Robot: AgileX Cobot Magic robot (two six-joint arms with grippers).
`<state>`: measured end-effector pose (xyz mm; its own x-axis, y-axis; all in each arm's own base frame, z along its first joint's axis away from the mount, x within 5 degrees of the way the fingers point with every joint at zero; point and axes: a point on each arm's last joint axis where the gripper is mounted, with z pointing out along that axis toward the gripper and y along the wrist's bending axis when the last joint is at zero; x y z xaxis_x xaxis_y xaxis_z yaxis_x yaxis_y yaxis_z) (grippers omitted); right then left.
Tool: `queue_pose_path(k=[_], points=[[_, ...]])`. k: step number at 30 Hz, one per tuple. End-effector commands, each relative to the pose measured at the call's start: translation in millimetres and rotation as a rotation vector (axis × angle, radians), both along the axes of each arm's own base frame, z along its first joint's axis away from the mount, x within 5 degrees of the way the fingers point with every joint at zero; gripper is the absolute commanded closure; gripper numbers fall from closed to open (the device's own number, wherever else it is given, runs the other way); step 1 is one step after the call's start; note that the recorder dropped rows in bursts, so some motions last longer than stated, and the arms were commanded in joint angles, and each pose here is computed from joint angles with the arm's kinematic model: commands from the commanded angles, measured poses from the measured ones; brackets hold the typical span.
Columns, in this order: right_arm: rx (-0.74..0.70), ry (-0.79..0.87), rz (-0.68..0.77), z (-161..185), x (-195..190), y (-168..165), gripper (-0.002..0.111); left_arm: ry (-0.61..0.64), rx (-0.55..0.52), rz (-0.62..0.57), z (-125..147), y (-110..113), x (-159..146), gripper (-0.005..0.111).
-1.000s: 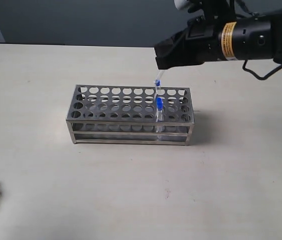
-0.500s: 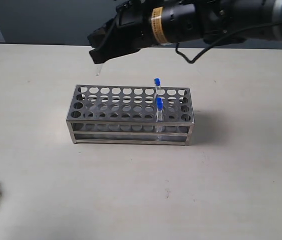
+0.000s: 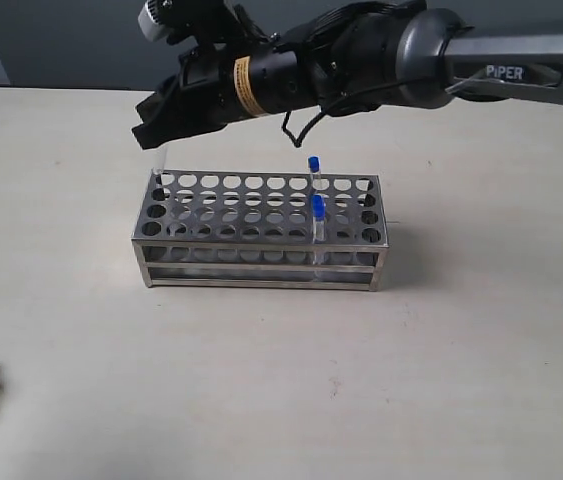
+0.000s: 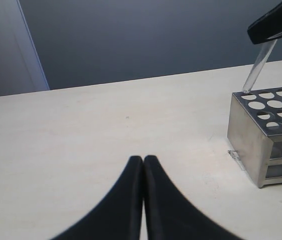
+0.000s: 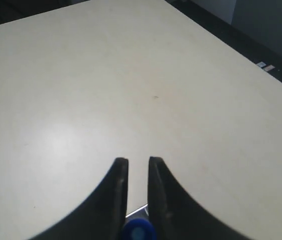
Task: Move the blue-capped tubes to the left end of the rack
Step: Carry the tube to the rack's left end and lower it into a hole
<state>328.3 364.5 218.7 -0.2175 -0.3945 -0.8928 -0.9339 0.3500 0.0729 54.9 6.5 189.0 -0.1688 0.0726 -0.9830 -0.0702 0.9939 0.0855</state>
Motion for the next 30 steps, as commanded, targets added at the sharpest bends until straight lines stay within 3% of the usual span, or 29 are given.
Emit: queue_pose_path(k=[1,18,30], points=[[-0.008,0.003,-0.018,-6,4,1,0.109,-0.010,-0.005,-0.006,2,0,0,0.106],[-0.049,0.069,0.024,-40,2,8,0.109,-0.010,-0.005,-0.006,2,0,0,0.106],[-0.052,0.030,0.122,-56,-20,51,0.109,-0.010,-0.005,-0.006,2,0,0,0.106]])
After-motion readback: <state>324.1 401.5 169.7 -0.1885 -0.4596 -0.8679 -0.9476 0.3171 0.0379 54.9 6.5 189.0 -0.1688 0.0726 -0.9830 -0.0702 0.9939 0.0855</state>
